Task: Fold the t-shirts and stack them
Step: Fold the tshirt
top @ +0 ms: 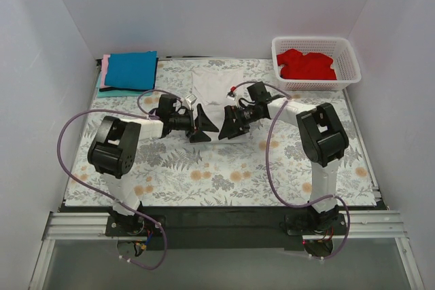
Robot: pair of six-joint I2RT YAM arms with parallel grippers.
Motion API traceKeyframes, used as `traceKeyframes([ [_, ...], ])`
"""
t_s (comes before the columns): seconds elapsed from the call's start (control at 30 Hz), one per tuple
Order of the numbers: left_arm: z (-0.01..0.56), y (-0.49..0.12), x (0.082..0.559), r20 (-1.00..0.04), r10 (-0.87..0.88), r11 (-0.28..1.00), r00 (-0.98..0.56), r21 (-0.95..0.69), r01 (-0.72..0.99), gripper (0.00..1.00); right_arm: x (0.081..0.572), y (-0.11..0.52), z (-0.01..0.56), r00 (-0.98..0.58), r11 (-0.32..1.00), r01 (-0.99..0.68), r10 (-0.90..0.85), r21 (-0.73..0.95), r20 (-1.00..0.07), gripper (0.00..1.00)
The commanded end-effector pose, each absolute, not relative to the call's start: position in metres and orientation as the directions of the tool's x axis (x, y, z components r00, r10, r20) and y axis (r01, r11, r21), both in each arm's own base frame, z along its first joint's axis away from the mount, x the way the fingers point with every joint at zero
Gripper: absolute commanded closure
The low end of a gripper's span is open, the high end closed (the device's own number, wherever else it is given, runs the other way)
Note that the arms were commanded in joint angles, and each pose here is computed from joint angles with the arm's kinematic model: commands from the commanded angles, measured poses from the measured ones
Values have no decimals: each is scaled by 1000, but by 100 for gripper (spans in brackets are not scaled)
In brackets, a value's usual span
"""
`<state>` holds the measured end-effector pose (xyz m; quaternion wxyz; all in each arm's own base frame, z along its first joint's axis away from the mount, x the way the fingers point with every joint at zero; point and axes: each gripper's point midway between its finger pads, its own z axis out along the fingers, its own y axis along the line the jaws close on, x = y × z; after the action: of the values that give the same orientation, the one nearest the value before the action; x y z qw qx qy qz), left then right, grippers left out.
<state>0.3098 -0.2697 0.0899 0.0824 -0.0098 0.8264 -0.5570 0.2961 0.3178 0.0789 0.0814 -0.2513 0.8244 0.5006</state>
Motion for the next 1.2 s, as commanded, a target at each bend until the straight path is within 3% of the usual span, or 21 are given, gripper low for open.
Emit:
traceKeyframes([
  [0.0, 63, -262, 310, -81, -140, 396, -987, -918, 19, 18, 299, 315, 60, -893, 372, -431, -303, 822, -331, 2],
  [0.3, 5, -225, 302, 30, -196, 410, -980, -906, -109, 19, 287, 269, -5, -946, 476, -298, -264, 827, -189, 2],
  [0.47, 6, -211, 291, 61, -216, 383, -974, -912, -142, 19, 274, 253, 1, -958, 433, -247, -241, 867, -153, 2],
  [0.83, 18, -210, 284, 33, -190, 359, -981, -928, -101, 22, 267, 257, 64, -918, 304, -368, -265, 878, -293, 2],
  [0.97, 62, -211, 285, -131, -152, 324, -980, -943, 76, 22, 270, 257, 94, -881, 290, -453, -288, 843, -374, 2],
  [1.07, 100, -209, 288, -338, -95, 344, -936, -894, 288, 26, 274, 249, 112, -797, 297, -595, -338, 747, -500, 2],
  [1.1, 109, -207, 291, -479, -42, 351, -877, -829, 436, 30, 275, 245, 113, -733, 285, -673, -375, 682, -567, 3],
  [1.13, 111, -204, 284, -476, -7, 365, -879, -820, 441, 32, 271, 239, 112, -717, 301, -690, -405, 658, -567, 7],
  [1.17, 133, -204, 290, -571, 15, 362, -821, -762, 537, 33, 276, 229, 111, -664, 341, -746, -442, 572, -603, 8],
])
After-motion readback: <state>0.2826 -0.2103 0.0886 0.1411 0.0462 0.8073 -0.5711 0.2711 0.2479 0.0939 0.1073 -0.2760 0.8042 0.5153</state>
